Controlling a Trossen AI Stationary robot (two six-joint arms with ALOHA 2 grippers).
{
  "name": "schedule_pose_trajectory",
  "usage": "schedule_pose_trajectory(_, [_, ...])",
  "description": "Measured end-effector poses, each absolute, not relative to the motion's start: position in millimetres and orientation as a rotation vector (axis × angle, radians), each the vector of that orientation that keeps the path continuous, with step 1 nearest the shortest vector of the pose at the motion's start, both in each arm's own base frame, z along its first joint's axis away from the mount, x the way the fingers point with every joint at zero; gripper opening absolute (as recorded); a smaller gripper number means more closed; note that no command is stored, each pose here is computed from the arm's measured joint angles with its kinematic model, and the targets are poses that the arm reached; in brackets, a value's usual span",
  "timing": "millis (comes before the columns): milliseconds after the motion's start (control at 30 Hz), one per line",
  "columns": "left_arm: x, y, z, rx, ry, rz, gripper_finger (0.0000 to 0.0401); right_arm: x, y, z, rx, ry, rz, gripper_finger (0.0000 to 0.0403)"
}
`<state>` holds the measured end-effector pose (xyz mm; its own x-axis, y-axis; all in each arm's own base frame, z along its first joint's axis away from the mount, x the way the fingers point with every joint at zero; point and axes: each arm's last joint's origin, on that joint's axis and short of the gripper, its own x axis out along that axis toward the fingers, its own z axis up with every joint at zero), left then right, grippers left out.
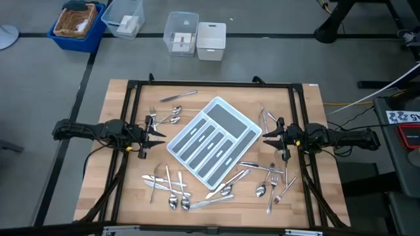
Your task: Sort silverware
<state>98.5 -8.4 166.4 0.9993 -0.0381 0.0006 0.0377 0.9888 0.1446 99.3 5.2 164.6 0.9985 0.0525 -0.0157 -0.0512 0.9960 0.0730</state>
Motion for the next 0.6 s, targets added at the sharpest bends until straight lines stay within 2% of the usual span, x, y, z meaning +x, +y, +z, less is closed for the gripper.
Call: schedule_pose_trajectory(600, [98.5, -8.3, 166.4, 0.145, -0.004, -0.038, 0.01, 99.3, 5.1, 166.2, 0.073, 0.001, 0.049, 0.012])
